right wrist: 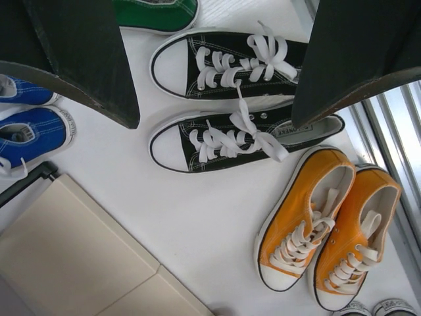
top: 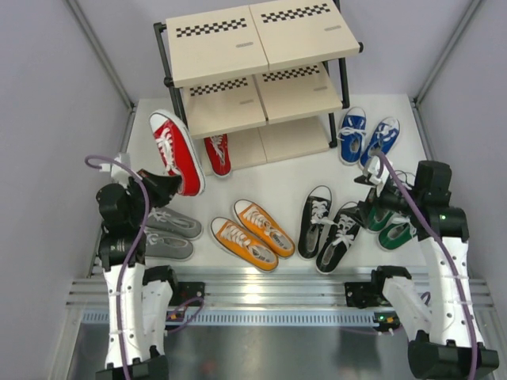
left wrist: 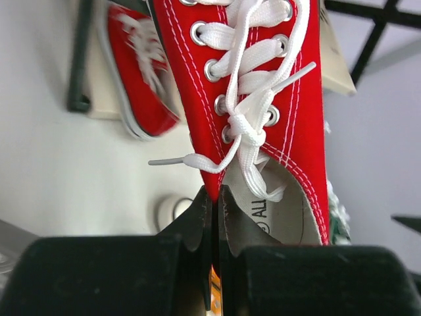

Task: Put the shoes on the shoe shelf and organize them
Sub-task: Pick up the shoe at the center of the board.

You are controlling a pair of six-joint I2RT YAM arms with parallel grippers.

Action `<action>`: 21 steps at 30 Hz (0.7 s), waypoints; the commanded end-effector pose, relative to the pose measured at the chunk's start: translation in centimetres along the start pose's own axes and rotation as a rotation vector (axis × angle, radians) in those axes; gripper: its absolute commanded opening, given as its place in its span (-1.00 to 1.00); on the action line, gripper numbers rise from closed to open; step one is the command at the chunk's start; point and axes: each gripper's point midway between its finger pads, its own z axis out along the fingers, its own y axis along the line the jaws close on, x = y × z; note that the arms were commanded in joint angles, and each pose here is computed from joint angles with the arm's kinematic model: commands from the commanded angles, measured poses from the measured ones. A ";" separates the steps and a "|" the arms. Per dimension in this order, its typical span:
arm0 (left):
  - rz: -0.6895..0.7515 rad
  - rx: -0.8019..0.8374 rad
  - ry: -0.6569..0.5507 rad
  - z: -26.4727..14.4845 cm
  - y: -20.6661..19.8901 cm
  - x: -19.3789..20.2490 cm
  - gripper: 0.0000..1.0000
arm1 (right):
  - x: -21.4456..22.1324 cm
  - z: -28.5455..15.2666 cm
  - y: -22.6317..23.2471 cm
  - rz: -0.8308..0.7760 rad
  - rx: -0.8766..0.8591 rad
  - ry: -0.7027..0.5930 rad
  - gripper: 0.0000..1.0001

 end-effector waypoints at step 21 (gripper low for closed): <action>0.237 0.521 0.356 -0.5 -18.6 9.4 -1.00 | -11.1 -2.5 3.8 0.158 -0.220 -0.226 0.98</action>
